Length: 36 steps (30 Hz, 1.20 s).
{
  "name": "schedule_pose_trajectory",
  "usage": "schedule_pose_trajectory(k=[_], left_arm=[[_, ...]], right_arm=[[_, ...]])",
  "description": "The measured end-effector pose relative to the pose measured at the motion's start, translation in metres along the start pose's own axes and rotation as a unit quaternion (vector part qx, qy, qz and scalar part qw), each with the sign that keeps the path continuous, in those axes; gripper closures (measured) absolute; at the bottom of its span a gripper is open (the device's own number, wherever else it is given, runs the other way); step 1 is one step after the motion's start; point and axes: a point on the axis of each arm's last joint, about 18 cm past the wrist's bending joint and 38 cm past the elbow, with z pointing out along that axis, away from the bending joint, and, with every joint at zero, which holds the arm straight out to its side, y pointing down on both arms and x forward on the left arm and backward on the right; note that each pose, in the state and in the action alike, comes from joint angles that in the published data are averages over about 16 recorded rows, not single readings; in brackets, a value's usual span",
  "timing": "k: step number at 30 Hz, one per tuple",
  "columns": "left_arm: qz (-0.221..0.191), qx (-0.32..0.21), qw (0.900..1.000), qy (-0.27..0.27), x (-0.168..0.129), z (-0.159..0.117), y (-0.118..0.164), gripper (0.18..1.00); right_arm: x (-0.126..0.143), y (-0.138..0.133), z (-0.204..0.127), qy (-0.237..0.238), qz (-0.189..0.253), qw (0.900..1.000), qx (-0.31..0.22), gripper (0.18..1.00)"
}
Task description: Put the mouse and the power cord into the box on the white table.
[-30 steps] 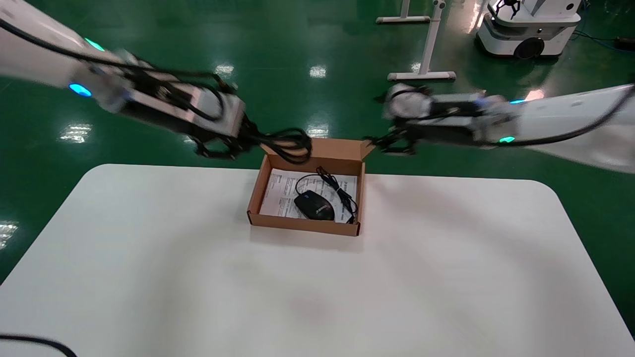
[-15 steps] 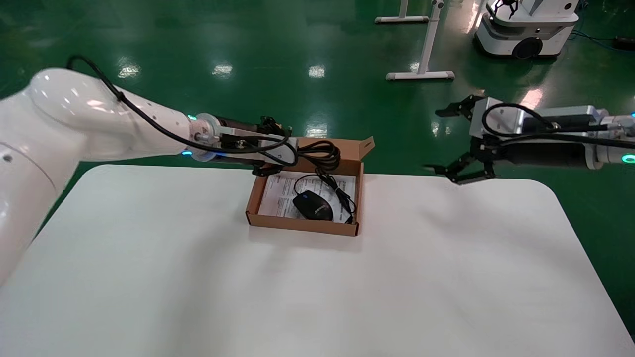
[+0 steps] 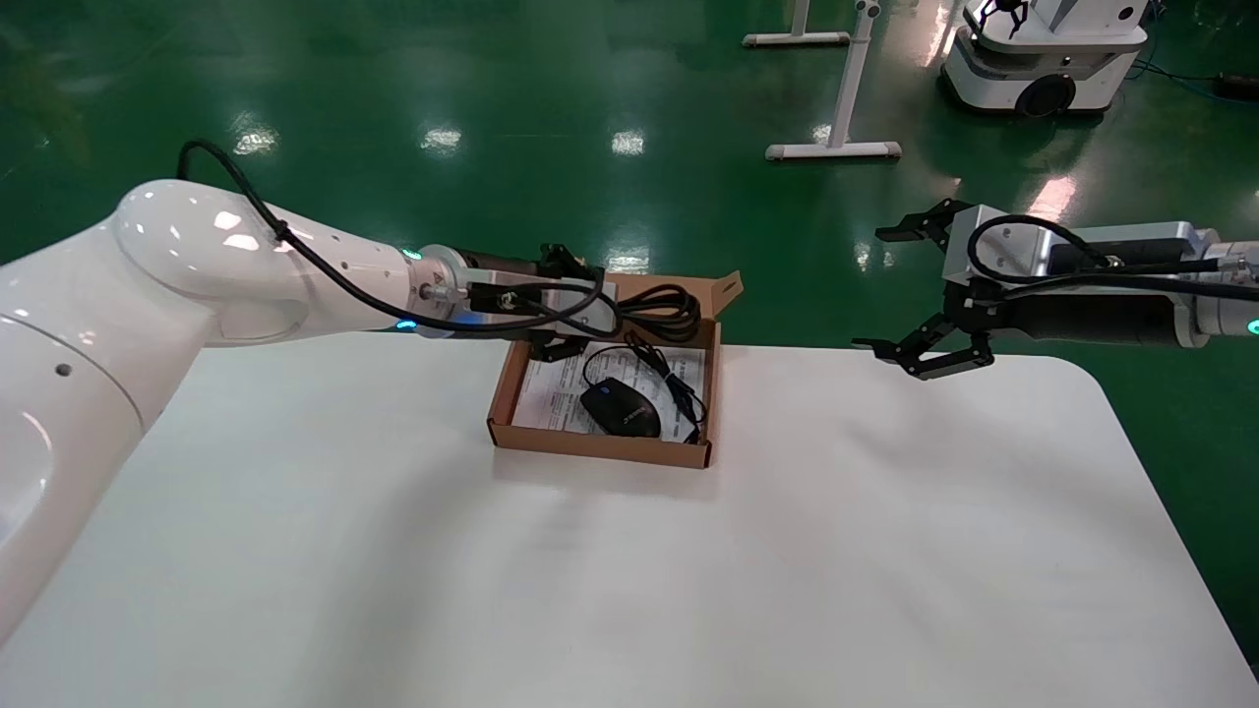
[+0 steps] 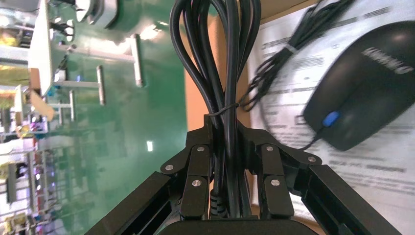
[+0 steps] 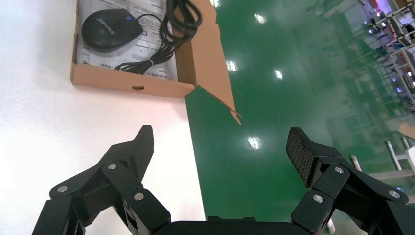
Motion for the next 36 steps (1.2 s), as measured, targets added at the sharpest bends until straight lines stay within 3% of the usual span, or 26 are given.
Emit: schedule_pose_trajectory(k=[11, 18, 26, 36], left_arm=[[-0.001, -0.002, 1.0, 0.004, 0.003, 0.002, -0.002, 0.902], [-0.023, 0.012, 0.9996, 0.004, 0.008, 0.001, -0.003, 0.822], [-0.096, 0.065, 0.9932, 0.005, 0.026, -0.008, -0.005, 0.671], [-0.21, 0.153, 0.9656, 0.005, 0.05, -0.037, -0.005, 0.452]], right_arm=[[-0.003, 0.004, -0.004, 0.003, 0.019, 1.0, 0.004, 0.178], [-0.006, 0.002, -0.003, 0.006, 0.033, 0.999, 0.021, 0.178], [-0.014, -0.005, -0.005, 0.011, 0.062, 0.996, 0.061, 0.178], [-0.028, -0.021, -0.013, 0.009, 0.103, 0.987, 0.123, 0.178]])
